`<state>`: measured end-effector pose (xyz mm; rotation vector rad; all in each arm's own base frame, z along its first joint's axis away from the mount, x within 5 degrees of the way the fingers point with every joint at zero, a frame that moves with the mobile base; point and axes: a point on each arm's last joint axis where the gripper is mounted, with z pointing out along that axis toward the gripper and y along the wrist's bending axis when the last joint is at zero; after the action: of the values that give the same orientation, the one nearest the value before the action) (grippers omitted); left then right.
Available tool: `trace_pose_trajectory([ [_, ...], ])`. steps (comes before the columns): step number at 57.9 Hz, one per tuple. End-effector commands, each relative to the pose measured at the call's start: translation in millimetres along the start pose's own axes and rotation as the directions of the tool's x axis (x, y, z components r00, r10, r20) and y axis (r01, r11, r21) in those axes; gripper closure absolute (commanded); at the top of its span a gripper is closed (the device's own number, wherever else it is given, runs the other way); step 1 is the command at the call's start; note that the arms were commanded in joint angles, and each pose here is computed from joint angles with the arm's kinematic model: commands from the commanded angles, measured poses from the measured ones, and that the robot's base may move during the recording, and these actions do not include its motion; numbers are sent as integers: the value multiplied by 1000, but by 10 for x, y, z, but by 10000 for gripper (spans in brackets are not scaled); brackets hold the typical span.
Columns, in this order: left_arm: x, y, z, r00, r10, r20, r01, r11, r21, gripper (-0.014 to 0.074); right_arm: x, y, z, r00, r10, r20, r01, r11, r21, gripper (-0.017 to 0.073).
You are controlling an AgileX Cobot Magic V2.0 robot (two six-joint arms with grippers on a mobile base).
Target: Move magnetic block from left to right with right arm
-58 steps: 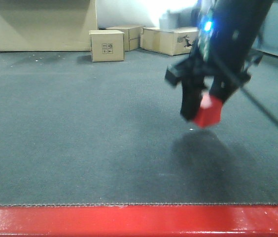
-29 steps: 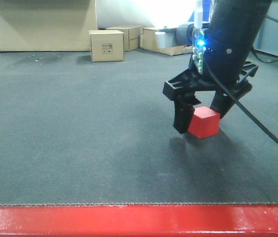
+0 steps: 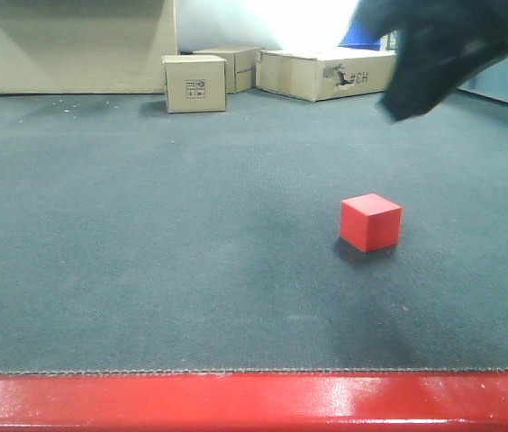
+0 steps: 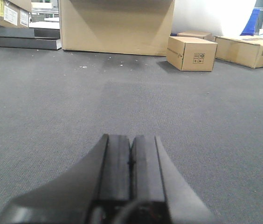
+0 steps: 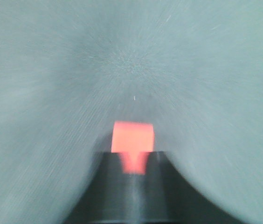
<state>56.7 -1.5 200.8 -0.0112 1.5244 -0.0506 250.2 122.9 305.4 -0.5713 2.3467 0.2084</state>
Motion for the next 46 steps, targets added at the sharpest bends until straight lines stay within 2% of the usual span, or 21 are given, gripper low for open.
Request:
trace_pose_trajectory([
  [1,-52,4,-7,997,-11,81,11,1000,-2,720,51,1,-382,981,3,194,-4,1000,4,503],
  [11,-52,4,-7,997,-11,81,11,1000,-2,720,559,13,-712,939,2,344,-5,1000,8,502],
  [28,-52,4,-7,997,-11,81,11,1000,-2,720,1340,32,-1219,793,-3,609,-7,1000,14,502],
  [40,-52,4,-7,997,-11,81,11,1000,-2,720,1637,40,-1449,687,-6,726,-8,1000,16,502],
  [46,-52,4,-7,997,-11,81,11,1000,-2,720,1676,42,-1512,660,-7,751,-9,1000,16,502],
])
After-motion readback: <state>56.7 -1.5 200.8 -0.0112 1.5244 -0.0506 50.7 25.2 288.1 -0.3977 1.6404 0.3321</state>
